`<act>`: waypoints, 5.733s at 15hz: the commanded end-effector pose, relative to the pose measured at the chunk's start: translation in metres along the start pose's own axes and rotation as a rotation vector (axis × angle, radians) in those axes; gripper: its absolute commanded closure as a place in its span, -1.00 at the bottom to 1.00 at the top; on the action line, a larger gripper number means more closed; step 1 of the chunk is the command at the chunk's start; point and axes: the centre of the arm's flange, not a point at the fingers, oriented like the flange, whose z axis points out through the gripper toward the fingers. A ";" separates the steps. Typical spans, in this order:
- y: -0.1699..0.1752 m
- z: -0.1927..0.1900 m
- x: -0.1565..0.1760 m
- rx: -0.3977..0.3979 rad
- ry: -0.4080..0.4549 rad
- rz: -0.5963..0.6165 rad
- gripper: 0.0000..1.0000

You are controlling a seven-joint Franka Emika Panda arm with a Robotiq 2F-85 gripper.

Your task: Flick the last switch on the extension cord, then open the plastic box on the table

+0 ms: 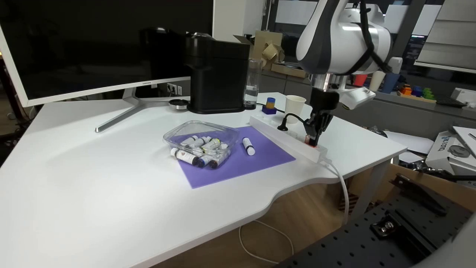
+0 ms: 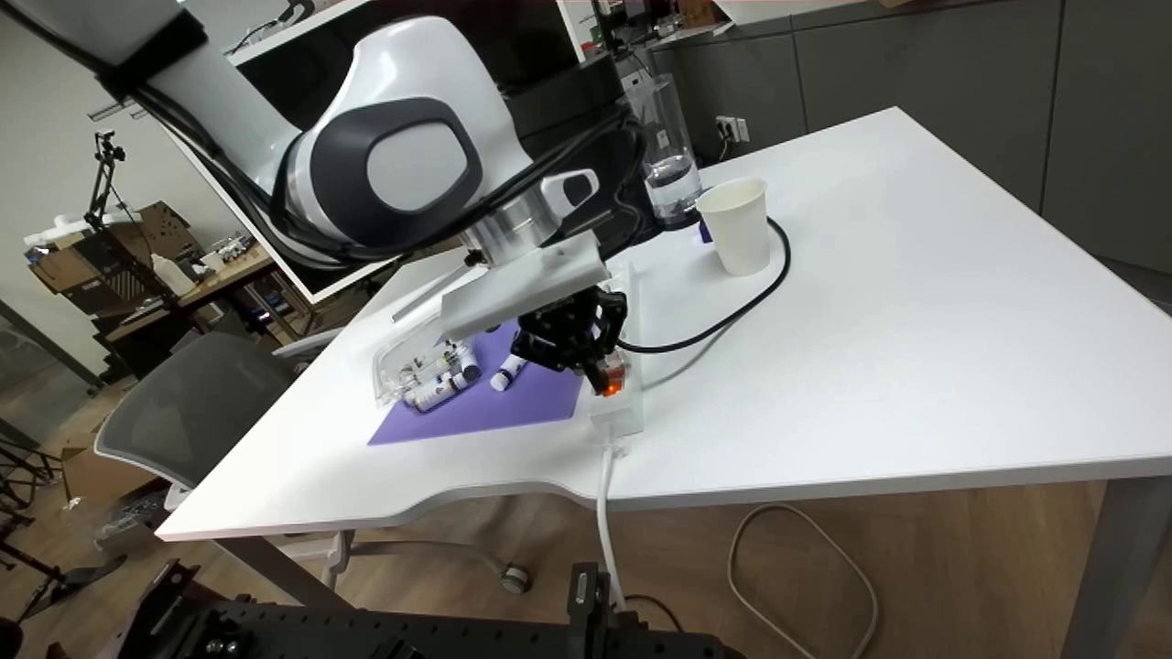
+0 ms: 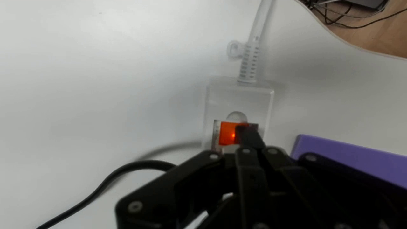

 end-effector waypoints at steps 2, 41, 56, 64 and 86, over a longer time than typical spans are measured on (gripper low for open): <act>0.009 0.001 0.010 -0.007 0.021 -0.009 1.00; -0.001 0.011 0.010 0.048 -0.033 0.178 1.00; 0.028 0.046 0.012 0.125 -0.179 0.218 1.00; -0.017 -0.030 0.012 0.046 -0.132 0.068 1.00; -0.243 -0.096 0.071 -0.092 0.083 -0.557 -1.00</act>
